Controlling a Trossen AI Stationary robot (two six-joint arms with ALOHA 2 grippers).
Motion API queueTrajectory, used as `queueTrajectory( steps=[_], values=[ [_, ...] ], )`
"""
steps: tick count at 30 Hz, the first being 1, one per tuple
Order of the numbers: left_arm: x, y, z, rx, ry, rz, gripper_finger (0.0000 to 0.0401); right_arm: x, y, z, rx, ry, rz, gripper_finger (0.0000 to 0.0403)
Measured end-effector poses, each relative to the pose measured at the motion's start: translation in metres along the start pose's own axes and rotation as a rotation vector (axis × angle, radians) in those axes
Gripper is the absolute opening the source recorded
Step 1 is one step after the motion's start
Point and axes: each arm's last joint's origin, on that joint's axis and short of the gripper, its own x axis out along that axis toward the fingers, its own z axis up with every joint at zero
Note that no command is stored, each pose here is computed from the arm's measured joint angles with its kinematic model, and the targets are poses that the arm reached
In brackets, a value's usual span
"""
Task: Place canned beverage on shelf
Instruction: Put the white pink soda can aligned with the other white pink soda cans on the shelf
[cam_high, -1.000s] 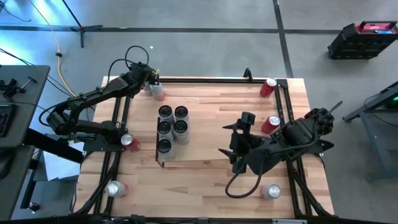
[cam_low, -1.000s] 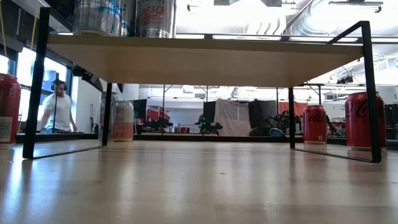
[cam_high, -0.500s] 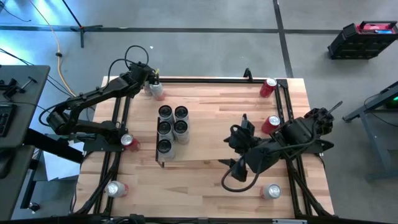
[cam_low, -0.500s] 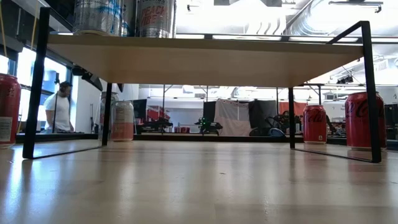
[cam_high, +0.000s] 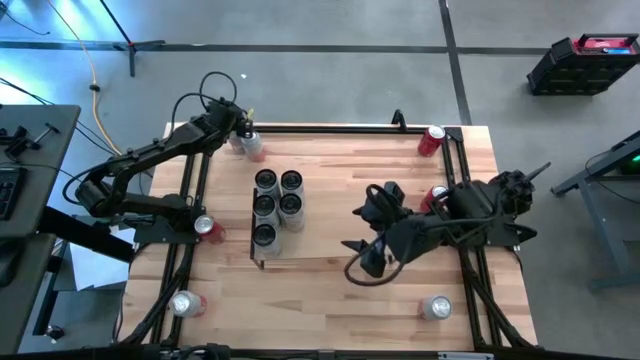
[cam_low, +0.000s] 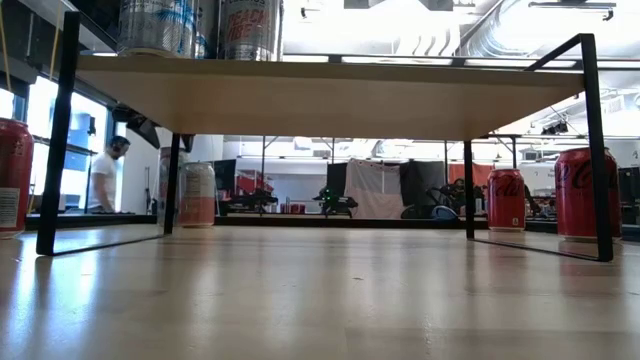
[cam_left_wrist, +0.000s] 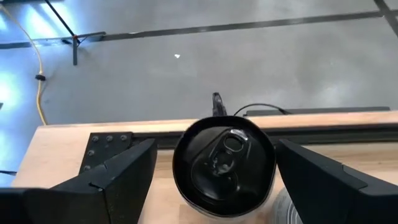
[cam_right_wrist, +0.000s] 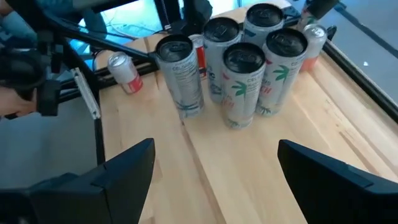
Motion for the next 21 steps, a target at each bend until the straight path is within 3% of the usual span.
queueTrajectory(
  steps=[10, 15, 21],
  values=[
    [0.006, 0.000, -0.010, -0.046, 0.012, -0.025, 0.0317, 0.001, -0.001, 0.002, 0.026, -0.004, -0.002, 0.0323],
    [0.015, -0.002, -0.017, -0.034, -0.029, -0.109, 0.0317, 0.001, 0.001, 0.002, 0.034, -0.015, 0.015, 0.0323],
    [0.016, -0.001, -0.018, 0.028, -0.032, -0.096, 0.0314, 0.001, 0.002, 0.003, 0.027, -0.022, 0.020, 0.0323]
  ],
)
